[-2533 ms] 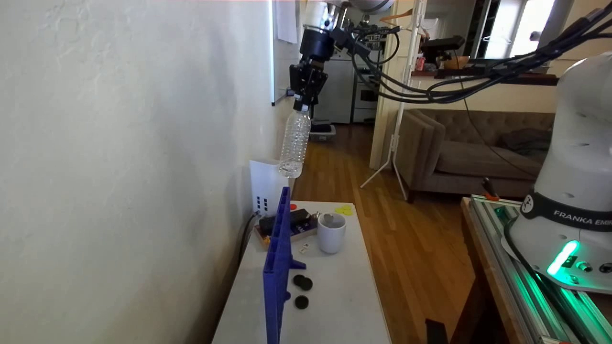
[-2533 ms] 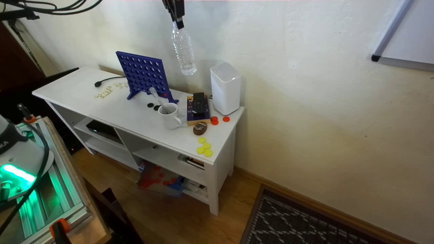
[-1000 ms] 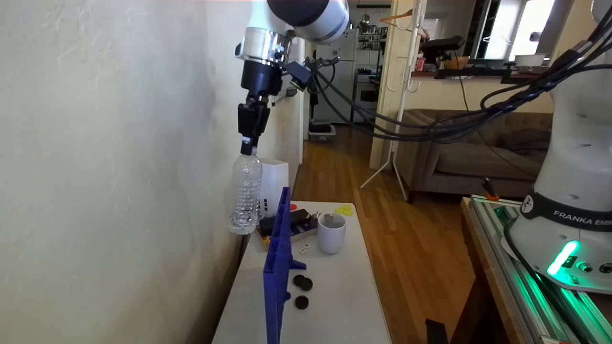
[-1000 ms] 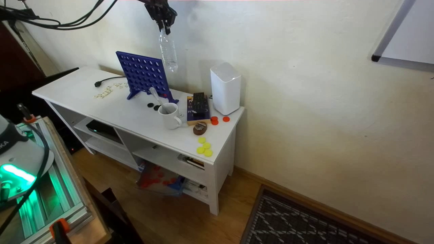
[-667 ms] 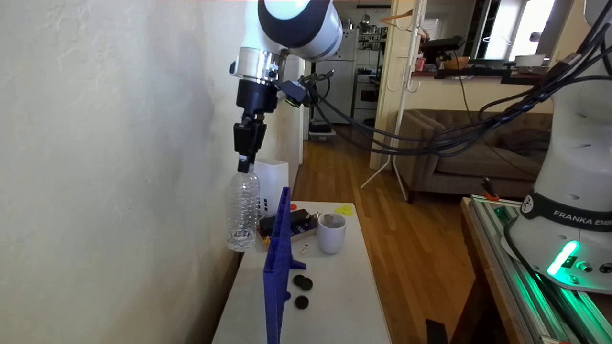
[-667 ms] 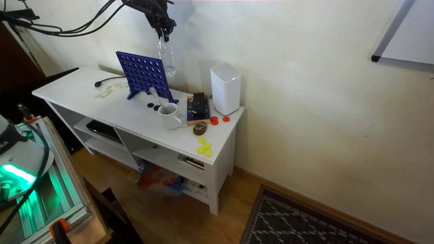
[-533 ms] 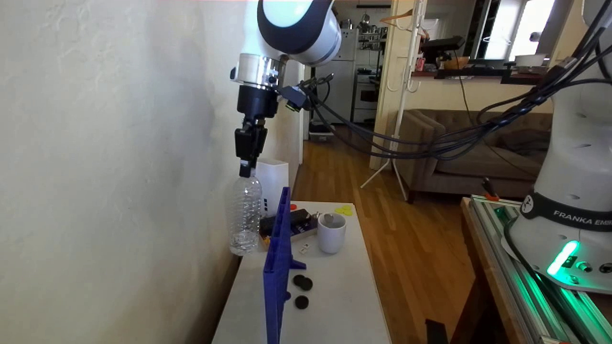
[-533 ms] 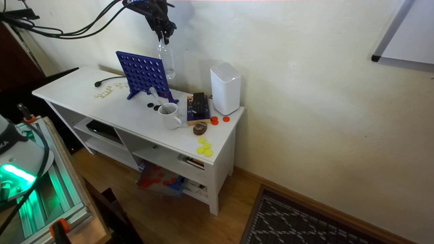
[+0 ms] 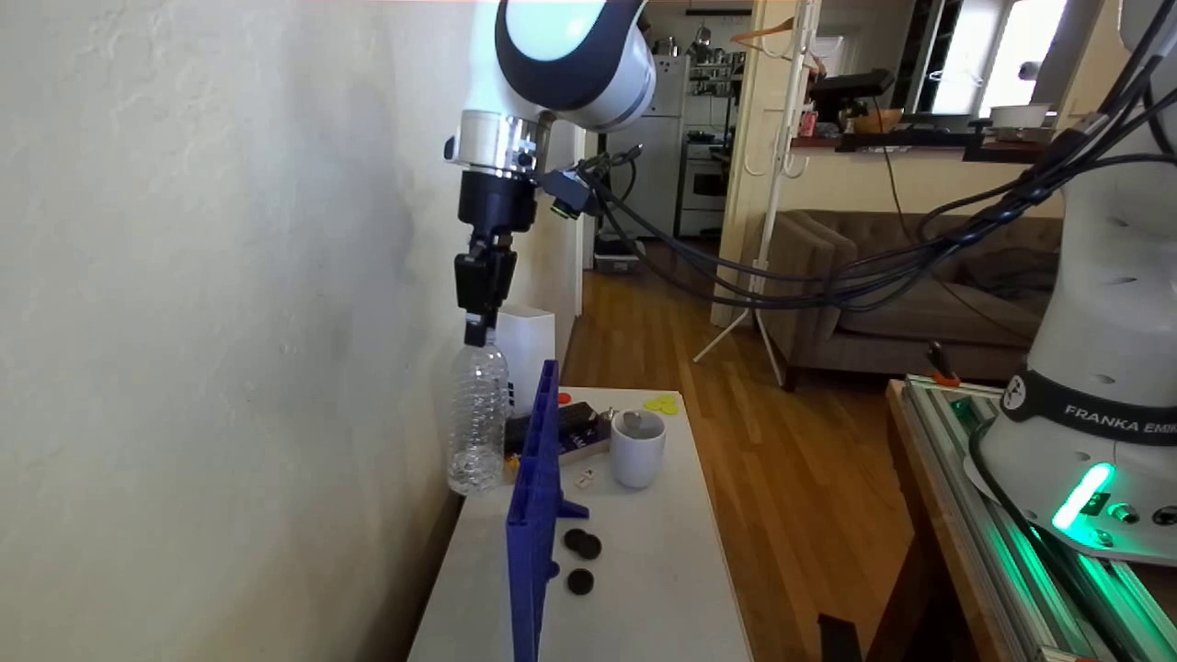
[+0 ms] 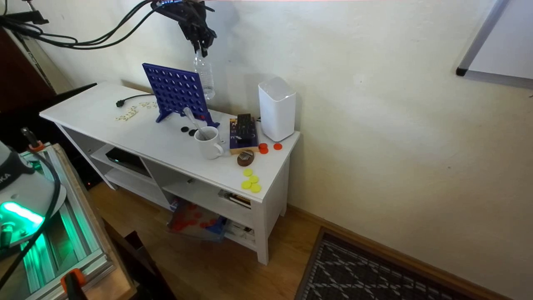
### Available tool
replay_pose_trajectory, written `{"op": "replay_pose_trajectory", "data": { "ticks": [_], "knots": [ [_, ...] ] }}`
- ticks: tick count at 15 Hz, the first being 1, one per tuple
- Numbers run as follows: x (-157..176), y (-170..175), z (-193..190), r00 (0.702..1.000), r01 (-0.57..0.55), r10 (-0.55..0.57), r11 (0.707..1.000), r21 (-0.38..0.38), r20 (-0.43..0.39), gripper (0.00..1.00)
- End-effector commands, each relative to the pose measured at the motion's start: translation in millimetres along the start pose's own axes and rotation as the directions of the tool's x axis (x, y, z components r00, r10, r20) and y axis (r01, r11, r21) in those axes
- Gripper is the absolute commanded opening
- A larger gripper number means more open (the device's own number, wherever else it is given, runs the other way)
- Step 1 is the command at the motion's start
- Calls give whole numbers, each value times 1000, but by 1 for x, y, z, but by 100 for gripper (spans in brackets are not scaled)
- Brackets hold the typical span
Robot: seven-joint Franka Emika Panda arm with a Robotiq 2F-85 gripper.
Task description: Move the clear bottle to the back left side of the counter.
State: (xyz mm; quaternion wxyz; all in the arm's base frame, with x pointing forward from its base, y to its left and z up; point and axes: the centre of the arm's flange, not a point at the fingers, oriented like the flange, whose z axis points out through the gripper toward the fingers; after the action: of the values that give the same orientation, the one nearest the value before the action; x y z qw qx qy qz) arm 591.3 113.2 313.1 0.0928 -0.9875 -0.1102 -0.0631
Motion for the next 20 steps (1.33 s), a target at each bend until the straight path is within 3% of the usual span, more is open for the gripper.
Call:
{"op": "replay_pose_trajectory", "data": {
  "ticks": [1, 11, 20],
  "knots": [
    [4, -9, 6, 999, 9, -8, 1000, -3, 33, 8],
    [5, -51, 31, 998, 1, 4, 997, -77, 65, 8],
    [3, -72, 57, 1000, -15, 16, 995, -103, 11, 8]
  ]
}}
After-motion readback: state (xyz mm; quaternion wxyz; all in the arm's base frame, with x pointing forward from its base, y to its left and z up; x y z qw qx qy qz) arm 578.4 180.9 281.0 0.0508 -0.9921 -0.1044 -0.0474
